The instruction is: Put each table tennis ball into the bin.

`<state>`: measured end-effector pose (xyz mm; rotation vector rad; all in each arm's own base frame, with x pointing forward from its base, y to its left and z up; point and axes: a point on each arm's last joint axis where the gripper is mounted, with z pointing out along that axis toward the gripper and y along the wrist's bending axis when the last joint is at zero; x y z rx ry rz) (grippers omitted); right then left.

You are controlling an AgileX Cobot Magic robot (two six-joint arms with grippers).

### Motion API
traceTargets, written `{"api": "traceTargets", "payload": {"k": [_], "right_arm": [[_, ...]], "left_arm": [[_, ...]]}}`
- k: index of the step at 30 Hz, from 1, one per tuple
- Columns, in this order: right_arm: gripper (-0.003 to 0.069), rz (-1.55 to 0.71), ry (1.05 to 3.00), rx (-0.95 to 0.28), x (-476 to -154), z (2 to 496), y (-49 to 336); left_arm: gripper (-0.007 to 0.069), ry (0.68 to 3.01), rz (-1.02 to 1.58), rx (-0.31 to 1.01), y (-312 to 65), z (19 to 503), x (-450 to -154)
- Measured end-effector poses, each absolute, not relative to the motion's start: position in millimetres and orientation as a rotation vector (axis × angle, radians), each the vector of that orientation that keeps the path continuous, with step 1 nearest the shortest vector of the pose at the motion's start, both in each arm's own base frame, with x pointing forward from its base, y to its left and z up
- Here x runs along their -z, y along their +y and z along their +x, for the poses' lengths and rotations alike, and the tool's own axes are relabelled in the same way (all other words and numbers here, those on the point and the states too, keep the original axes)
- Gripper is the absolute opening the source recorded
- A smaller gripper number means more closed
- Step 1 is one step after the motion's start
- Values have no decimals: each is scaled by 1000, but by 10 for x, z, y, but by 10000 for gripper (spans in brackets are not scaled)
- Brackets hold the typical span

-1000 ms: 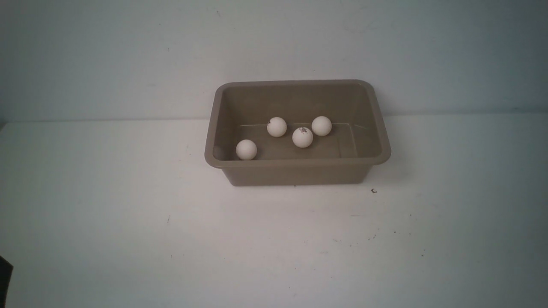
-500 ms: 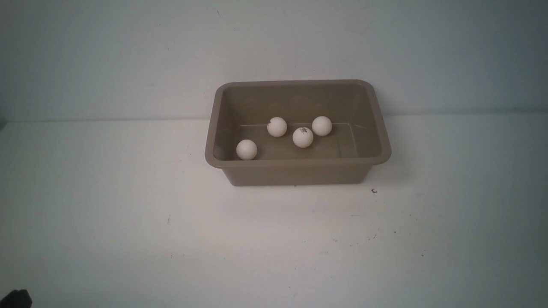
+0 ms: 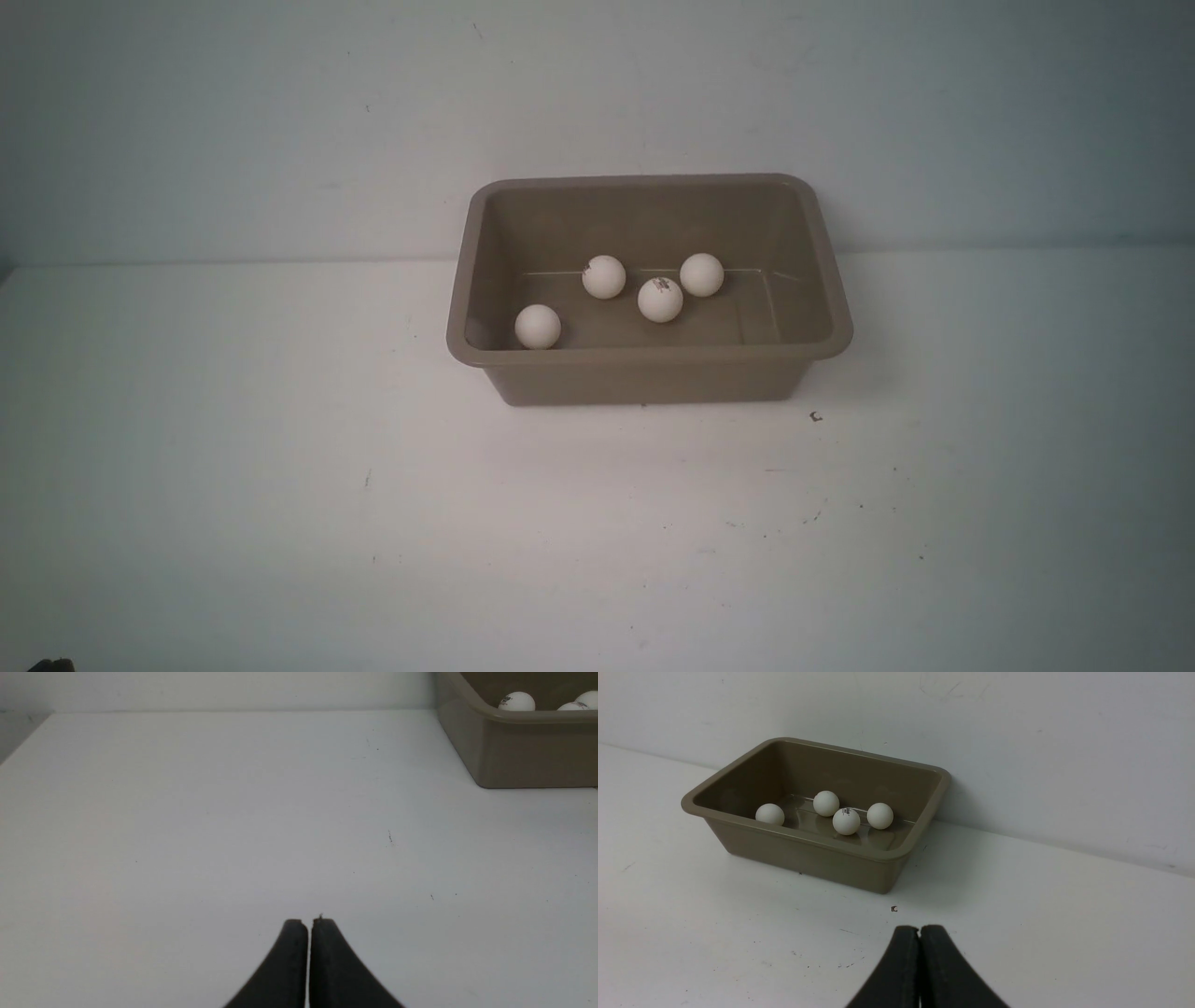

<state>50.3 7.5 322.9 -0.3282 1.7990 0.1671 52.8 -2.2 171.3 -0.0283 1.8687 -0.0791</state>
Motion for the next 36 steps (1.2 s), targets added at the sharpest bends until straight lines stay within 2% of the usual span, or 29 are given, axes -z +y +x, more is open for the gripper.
{"api": "traceTargets", "payload": {"k": [12, 17, 22, 25, 30, 35, 36], "right_arm": [[-17, -323, 1800, -163, -3229, 503, 72], [-17, -122, 1859, -192, -3200, 488, 57], [-17, 17, 1879, -88, -3101, 517, 10], [-17, 74, 1850, -27, -2940, 554, -20], [-17, 132, 1721, 40, -2474, 531, -59], [-17, 126, 1708, 57, -1935, 547, -65], [-17, 127, 1714, 57, -1907, 548, -65]], "left_arm": [[-4, 1869, -27, 78, -22, 528, -1713], [-4, 1869, -27, 78, -22, 528, -1713], [-4, 1869, -26, 77, -22, 528, -1713], [-4, 1869, -26, 77, -22, 528, -1713], [-4, 1870, -26, 77, -22, 527, -1713], [-4, 1870, -26, 77, -22, 527, -1713], [-4, 1870, -26, 77, -22, 527, -1713]]}}
